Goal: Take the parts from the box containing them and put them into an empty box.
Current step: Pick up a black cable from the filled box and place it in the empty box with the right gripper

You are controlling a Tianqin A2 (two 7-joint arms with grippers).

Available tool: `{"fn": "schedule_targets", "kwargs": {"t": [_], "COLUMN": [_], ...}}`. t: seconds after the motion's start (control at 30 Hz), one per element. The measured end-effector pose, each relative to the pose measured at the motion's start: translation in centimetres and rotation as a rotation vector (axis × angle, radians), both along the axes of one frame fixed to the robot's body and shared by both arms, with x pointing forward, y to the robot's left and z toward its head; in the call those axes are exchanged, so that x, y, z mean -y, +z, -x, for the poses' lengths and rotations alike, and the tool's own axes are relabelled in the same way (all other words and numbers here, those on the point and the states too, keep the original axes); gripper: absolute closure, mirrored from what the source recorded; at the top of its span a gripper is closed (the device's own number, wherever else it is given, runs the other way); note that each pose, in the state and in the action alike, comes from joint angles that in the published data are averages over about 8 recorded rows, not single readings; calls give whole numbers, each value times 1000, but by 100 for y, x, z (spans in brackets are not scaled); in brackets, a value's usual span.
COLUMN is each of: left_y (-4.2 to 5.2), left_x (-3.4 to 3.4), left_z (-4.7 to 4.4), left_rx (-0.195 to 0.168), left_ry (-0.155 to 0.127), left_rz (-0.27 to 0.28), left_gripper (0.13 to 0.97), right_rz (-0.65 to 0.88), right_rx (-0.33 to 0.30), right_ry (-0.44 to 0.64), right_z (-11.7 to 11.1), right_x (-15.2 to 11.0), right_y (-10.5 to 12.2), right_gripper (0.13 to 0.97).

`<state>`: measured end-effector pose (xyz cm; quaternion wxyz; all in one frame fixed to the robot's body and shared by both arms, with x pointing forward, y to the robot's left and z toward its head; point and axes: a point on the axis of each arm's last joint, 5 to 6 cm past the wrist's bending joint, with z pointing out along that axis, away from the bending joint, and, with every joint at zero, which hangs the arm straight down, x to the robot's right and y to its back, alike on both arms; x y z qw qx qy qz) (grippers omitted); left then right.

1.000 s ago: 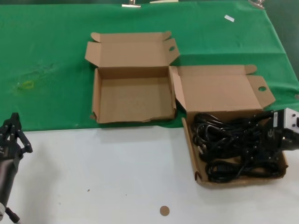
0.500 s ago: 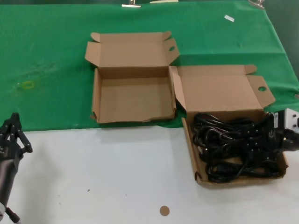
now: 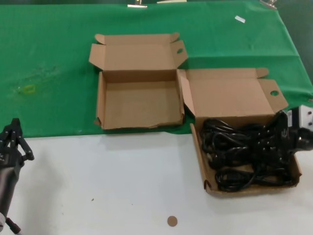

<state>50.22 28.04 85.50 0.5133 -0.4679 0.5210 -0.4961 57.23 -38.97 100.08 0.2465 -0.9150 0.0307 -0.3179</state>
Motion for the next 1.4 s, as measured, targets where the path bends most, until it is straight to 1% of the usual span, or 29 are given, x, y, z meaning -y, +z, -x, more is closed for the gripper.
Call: {"fn": "schedule_targets", "kwargs": {"t": [0.4, 0.7, 0.87, 1.03, 1.2, 1.4], "left_y": [0, 0, 0, 0, 0, 0], "left_x": [0, 0, 0, 0, 0, 0], "left_z": [0, 0, 0, 0, 0, 0], "left_rx": [0, 0, 0, 0, 0, 0], "left_ry": [0, 0, 0, 0, 0, 0], "left_rz": [0, 0, 0, 0, 0, 0], "left_gripper": [953, 953, 953, 953, 953, 953], "right_rz": [14, 23, 19, 10, -2, -13], "right_rx": [53, 99, 121, 139, 149, 151], "right_ry": [27, 61, 79, 97, 117, 139], "right_z": [-84, -246, -398, -595, -783, -964], "right_x": [-116, -326, -507, -747, -1031, -1361], "right_y": [392, 679, 801, 884, 915, 898], "right_gripper": [937, 937, 937, 938, 938, 938]}}
